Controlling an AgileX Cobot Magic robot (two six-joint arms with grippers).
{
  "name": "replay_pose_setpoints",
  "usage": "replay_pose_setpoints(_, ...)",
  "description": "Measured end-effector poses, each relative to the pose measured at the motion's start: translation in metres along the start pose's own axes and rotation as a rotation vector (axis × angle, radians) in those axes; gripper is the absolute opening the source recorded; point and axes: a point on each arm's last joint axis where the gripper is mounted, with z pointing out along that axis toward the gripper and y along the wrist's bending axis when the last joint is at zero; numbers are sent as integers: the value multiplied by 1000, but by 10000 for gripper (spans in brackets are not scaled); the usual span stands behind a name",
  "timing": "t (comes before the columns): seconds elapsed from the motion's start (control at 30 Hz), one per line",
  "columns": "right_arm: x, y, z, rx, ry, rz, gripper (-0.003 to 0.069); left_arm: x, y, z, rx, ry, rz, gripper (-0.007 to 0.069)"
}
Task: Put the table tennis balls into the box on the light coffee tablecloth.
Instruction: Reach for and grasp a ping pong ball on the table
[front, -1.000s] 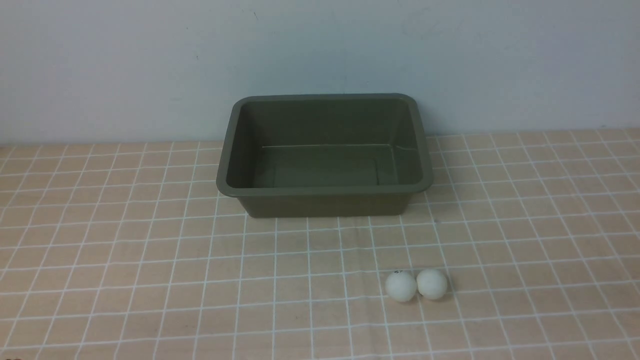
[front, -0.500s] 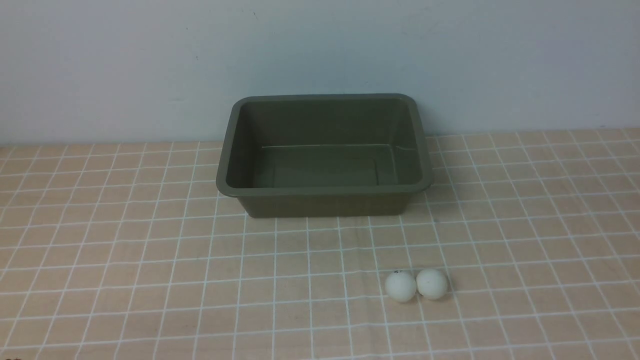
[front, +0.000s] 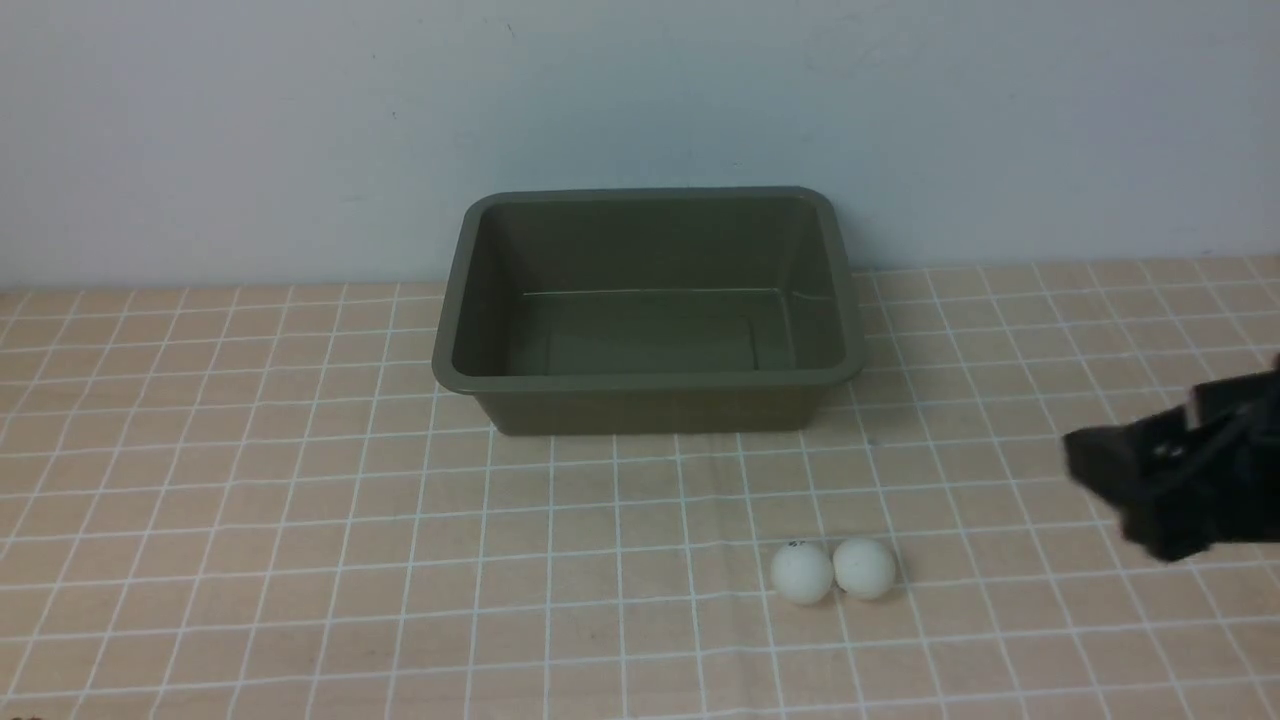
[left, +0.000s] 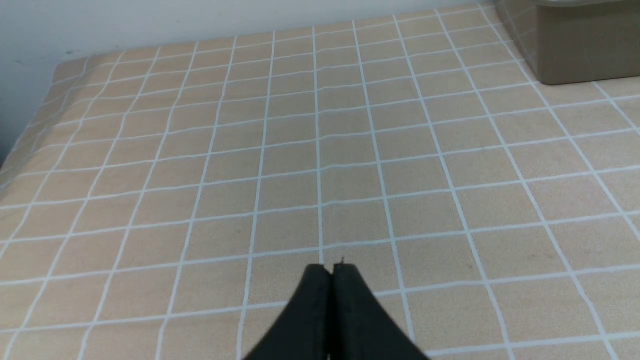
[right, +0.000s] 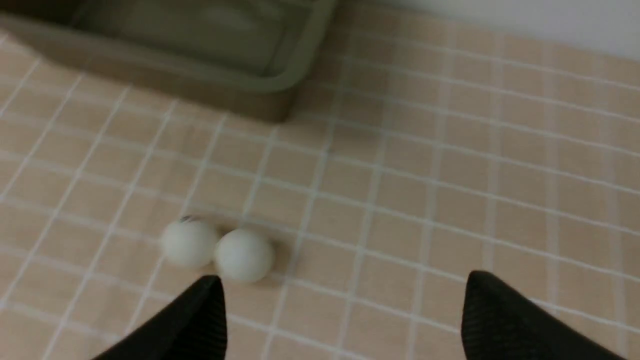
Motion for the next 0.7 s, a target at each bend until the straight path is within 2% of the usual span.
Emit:
replay_pose_setpoints(0.13,-9,19,26,-93,132,-60,572,0,0,0,0,0,0,-69)
replay_pose_setpoints(0.33,-14,26,57,-119,261,-218,572,0,0,0,0,0,0,-69)
replay_pose_setpoints(0.4,-14,27,70,-147,318,-376,572,0,0,0,0,0,0,-69)
replay_pose_setpoints(0.47,-14,28,75,-173,345,-472,572,0,0,0,0,0,0,-69)
replay_pose_setpoints(0.7,-17,32,93,-246,359,-669,572,0,0,0,0,0,0,-69)
